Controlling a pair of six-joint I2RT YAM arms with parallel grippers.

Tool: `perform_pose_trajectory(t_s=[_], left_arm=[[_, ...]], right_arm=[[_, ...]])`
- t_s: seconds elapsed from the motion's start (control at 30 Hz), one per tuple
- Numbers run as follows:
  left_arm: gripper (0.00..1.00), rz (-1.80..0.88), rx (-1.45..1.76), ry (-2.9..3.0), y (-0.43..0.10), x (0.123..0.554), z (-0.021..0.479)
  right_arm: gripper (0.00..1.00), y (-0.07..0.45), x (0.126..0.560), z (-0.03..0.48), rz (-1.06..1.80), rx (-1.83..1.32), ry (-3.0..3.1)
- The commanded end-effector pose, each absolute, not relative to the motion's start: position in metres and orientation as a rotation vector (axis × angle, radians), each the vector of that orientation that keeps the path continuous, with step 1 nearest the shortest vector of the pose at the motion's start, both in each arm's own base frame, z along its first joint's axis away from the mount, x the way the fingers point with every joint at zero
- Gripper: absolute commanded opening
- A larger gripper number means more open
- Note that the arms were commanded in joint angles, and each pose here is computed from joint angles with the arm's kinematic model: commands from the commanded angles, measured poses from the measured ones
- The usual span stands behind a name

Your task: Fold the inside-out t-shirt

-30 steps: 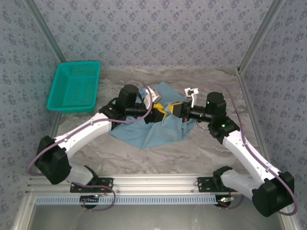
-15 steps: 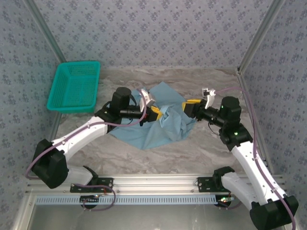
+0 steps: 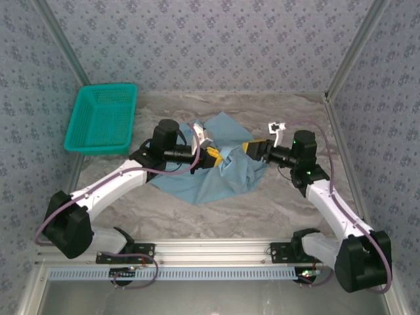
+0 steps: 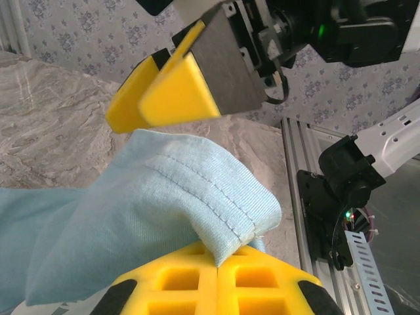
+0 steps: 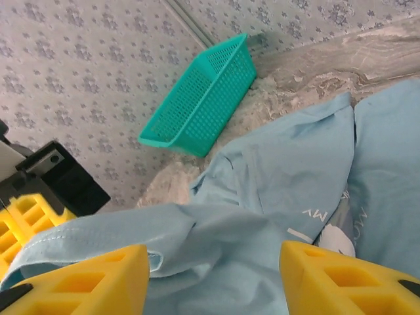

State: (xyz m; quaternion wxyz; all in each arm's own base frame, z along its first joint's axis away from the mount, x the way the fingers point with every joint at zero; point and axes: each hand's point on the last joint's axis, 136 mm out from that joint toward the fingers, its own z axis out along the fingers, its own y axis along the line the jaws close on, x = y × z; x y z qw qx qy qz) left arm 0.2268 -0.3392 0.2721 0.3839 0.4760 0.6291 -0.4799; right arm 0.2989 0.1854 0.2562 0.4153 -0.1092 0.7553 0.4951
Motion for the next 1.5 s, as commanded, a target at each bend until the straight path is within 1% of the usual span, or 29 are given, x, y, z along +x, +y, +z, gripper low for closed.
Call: perform_pose_trajectory(t_s=[0.0, 0.13, 0.27, 0.33, 0.53, 0.73, 0.8, 0.83, 0.93, 1.13, 1.17, 1.27, 1.3, 1.33, 1.4, 1.43, 1.47], left_arm=[[0.0, -1.231, 1.24, 1.514, -0.341, 0.226, 0.292], [0.0, -1.23, 1.245, 1.516, -0.341, 0.225, 0.292], [0.0, -1.228, 1.245, 1.521, -0.341, 0.225, 0.291], [0.0, -1.229, 1.245, 1.525, -0.341, 0.225, 0.29], [0.0, -1.229, 1.245, 1.535, -0.341, 0.225, 0.288], [0.0, -1.22, 1.24, 1.55, -0.342, 0.228, 0.285], [0.0, -1.21, 1.233, 1.552, -0.342, 0.23, 0.286], [0.0, -1.207, 1.232, 1.554, -0.342, 0.231, 0.285], [0.0, -1.206, 1.233, 1.561, -0.343, 0.231, 0.283], [0.0, -1.192, 1.22, 1.575, -0.342, 0.233, 0.282], [0.0, -1.188, 1.218, 1.577, -0.342, 0.233, 0.281], [0.0, -1.188, 1.21, 1.573, -0.341, 0.234, 0.283], [0.0, -1.193, 1.211, 1.57, -0.341, 0.233, 0.283], [0.0, -1.193, 1.211, 1.563, -0.341, 0.232, 0.284], [0.0, -1.196, 1.21, 1.556, -0.34, 0.231, 0.285], [0.0, -1.197, 1.213, 1.55, -0.34, 0.231, 0.286], [0.0, -1.2, 1.217, 1.547, -0.341, 0.23, 0.286]], right_arm=[[0.58, 0.189, 0.299, 0.279, 1.42, -0.24, 1.813], [0.65, 0.201, 0.304, 0.278, 1.474, -0.202, 1.835], [0.65, 0.211, 0.304, 0.279, 1.501, -0.213, 1.847], [0.63, 0.215, 0.303, 0.276, 1.506, -0.221, 1.858], [0.51, 0.224, 0.295, 0.276, 1.538, -0.243, 1.858], [0.5, 0.228, 0.29, 0.283, 1.556, -0.232, 1.835], [0.47, 0.23, 0.288, 0.286, 1.572, -0.229, 1.821], [0.44, 0.231, 0.287, 0.286, 1.576, -0.225, 1.819], [0.32, 0.231, 0.285, 0.287, 1.575, -0.213, 1.811], [0.04, 0.226, 0.283, 0.293, 1.55, -0.195, 1.812], [0.0, 0.223, 0.283, 0.293, 1.535, -0.189, 1.816], [0.0, 0.215, 0.283, 0.29, 1.469, -0.192, 1.84], [0.04, 0.211, 0.284, 0.286, 1.43, -0.189, 1.87], [0.11, 0.207, 0.284, 0.281, 1.381, -0.196, 1.896], [0.35, 0.198, 0.281, 0.273, 1.252, -0.236, 1.94], [0.41, 0.194, 0.277, 0.266, 1.175, -0.302, 1.96], [0.45, 0.19, 0.271, 0.258, 1.088, -0.386, 1.977]])
